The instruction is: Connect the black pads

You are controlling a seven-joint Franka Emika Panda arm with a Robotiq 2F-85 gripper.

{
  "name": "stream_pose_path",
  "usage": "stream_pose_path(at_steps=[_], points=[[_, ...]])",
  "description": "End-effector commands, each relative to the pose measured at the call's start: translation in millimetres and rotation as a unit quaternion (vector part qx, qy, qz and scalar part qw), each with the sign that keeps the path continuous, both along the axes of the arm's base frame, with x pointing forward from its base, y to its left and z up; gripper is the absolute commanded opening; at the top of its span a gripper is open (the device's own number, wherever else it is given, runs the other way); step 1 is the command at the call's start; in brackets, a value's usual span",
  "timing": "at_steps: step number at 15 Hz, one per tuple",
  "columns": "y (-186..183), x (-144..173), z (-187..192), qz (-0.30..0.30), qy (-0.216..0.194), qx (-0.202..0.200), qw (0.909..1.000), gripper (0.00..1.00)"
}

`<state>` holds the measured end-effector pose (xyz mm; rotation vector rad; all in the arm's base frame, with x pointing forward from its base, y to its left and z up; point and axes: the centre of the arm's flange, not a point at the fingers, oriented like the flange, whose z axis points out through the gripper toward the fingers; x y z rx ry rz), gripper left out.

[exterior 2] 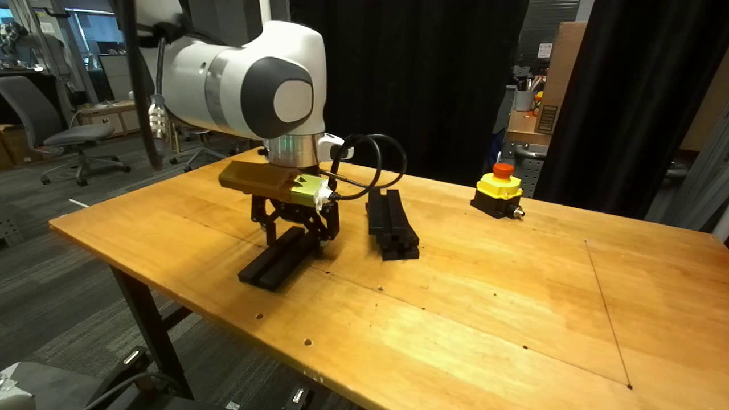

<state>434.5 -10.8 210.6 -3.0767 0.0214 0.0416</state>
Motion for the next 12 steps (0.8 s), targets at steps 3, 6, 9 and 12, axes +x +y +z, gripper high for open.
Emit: stream_pose_path(at_steps=[3, 6, 9, 12], points=[[-4, 14, 4, -0.010, 0.009, -0.014, 0.9998, 0.66], [-8, 18, 9, -0.015, 0.008, -0.016, 0.9997, 0.49], [-11, 18, 15, -0.021, 0.008, -0.018, 0.9996, 0.45], [-13, 16, 28, -0.022, 0.006, -0.023, 0.9995, 0.45]])
